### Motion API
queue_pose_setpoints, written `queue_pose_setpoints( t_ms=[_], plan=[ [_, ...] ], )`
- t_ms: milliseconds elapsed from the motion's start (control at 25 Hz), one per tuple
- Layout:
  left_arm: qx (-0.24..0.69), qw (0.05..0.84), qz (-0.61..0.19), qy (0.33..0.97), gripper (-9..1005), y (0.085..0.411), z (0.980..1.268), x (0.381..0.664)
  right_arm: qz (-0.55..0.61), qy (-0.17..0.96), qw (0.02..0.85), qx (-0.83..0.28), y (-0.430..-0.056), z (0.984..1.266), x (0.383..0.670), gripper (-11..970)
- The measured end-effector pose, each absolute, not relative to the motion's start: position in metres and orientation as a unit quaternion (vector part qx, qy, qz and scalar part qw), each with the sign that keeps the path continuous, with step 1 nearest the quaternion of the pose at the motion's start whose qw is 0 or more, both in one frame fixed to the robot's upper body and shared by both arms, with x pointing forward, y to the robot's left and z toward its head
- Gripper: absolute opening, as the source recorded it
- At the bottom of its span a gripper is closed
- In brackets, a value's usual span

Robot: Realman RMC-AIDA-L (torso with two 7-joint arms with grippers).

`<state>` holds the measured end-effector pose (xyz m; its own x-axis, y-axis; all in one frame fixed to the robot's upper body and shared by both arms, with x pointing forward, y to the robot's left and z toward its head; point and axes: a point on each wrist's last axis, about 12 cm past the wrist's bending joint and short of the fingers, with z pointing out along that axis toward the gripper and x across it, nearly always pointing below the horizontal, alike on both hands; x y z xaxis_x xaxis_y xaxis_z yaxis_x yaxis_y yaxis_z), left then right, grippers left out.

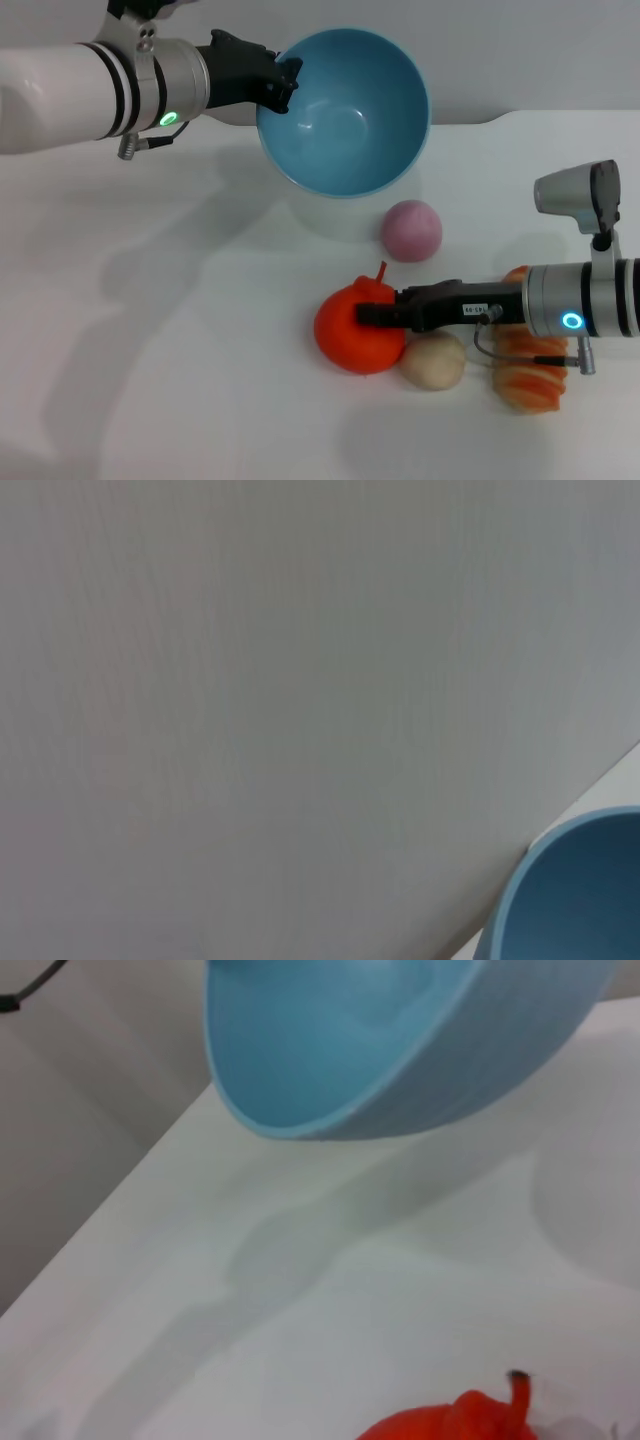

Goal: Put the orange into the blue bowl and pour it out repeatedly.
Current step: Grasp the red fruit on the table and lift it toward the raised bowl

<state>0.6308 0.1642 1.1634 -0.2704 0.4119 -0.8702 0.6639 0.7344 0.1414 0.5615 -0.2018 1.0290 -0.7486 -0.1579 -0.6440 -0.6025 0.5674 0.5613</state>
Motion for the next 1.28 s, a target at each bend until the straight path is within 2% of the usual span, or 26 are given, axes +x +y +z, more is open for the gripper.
queue_pose_setpoints(
  t_ms=[520,640,840,920,960,1120,1280],
  plan=[
    [0.346,0.494,-0.128,0.787,-1,0.161,1.16,0.629,0.408,0.828,0.283,-0.259,-0.203,1.033,0.56,227],
    [0.346,0.494,-0.128,0.787,0,0.161,1.16,0.629,0.422,0.814,0.294,-0.269,-0.202,1.037,0.558,197],
    [0.349,0.49,-0.129,0.788,0,0.161,1.158,0.627,0.448,0.755,0.354,-0.322,-0.213,1.056,0.553,146],
    [0.35,0.487,-0.128,0.79,0,0.161,1.155,0.626,0.459,0.724,0.382,-0.345,-0.224,1.073,0.55,124],
    [0.35,0.485,-0.129,0.791,0,0.161,1.154,0.626,0.459,0.724,0.382,-0.345,-0.224,1.073,0.55,118],
    [0.351,0.481,-0.129,0.793,0,0.161,1.152,0.625,0.479,0.656,0.454,-0.366,-0.245,1.108,0.541,93],
    [0.374,0.456,-0.141,0.795,-1,0.153,1.146,0.618,0.472,0.638,0.494,-0.355,-0.255,1.119,0.54,73]
  ],
)
